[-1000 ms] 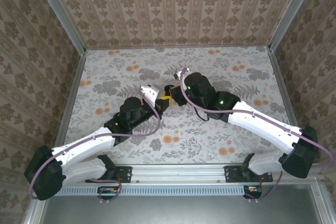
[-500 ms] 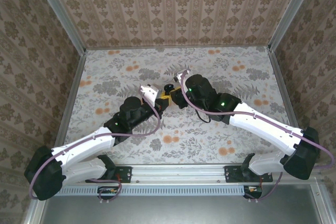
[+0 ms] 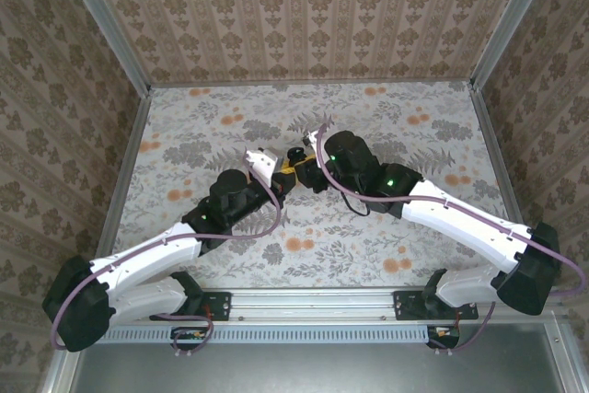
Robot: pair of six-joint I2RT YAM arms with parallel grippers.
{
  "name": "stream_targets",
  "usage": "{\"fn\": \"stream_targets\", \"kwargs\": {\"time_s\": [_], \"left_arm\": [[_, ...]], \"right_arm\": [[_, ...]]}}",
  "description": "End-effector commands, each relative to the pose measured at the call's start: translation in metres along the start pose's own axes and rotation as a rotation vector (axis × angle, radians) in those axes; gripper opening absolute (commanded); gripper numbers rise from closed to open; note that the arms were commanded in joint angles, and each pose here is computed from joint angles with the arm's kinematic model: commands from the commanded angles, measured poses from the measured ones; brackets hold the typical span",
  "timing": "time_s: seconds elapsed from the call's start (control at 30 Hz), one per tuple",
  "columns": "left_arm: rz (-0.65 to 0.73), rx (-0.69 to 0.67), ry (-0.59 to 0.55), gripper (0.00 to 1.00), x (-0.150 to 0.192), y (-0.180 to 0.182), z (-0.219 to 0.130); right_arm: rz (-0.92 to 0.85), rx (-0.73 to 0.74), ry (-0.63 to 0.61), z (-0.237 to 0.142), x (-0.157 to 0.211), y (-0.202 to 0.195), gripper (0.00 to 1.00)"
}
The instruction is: Insert wireless bluetooth earbuds into charging case
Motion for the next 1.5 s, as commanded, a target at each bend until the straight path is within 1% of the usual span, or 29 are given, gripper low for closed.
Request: {"fn": "stream_targets", "kwargs": {"time_s": [0.0, 0.23, 0.37, 0.53, 0.77, 0.9, 1.03, 1.17, 1.3, 1.47], "left_arm": [[-0.017, 0.041, -0.090, 0.00, -0.021, -0.011, -0.003], [-0.013, 0.038, -0.091, 0.00, -0.019, -0.010, -0.005], [-0.011, 0.046, -0.090, 0.00, -0.019, -0.010, -0.005], [-0.011, 0.052, -0.090, 0.00, -0.018, -0.011, -0.004], [-0.007, 0.058, -0.091, 0.00, -0.017, -0.010, -0.005], [-0.005, 0.095, -0.103, 0.00, -0.016, -0.010, -0.007], [-0.002, 0.171, -0.116, 0.00, -0.017, -0.011, -0.009], [0.008, 0.246, -0.130, 0.00, -0.020, -0.015, -0.011], [0.012, 0.281, -0.140, 0.00, -0.020, -0.016, -0.012], [0.006, 0.295, -0.163, 0.00, -0.022, -0.015, -0.013]], "right_arm": [[-0.009, -0.078, -0.010, -0.007, -0.004, 0.008, 0.33], [0.021, -0.079, -0.026, -0.023, -0.020, 0.007, 0.44], [0.034, -0.080, -0.034, -0.032, -0.029, 0.006, 0.53], [0.062, -0.126, -0.048, -0.040, -0.037, 0.006, 0.56], [0.151, -0.184, -0.067, -0.054, -0.046, -0.004, 0.57], [0.222, -0.204, -0.064, -0.059, -0.044, -0.017, 0.53], [0.276, -0.223, -0.051, -0.057, -0.038, -0.030, 0.44], [0.302, -0.259, -0.026, -0.053, -0.035, -0.035, 0.36], [0.306, -0.266, -0.024, -0.054, -0.034, -0.036, 0.29], [0.311, -0.269, -0.009, -0.053, -0.031, -0.036, 0.24]]}}
Point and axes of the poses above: each hand's point on the last joint's axis, 136 mm out from that joint toward the fingers, its own z axis out along the fingers, its own y axis along the line the jaws close on, x = y × z, the point moved 10 cm from there along -z, back along the fingers, and after that the axes turned 15 degrees about -z, right-handed, at the moved point
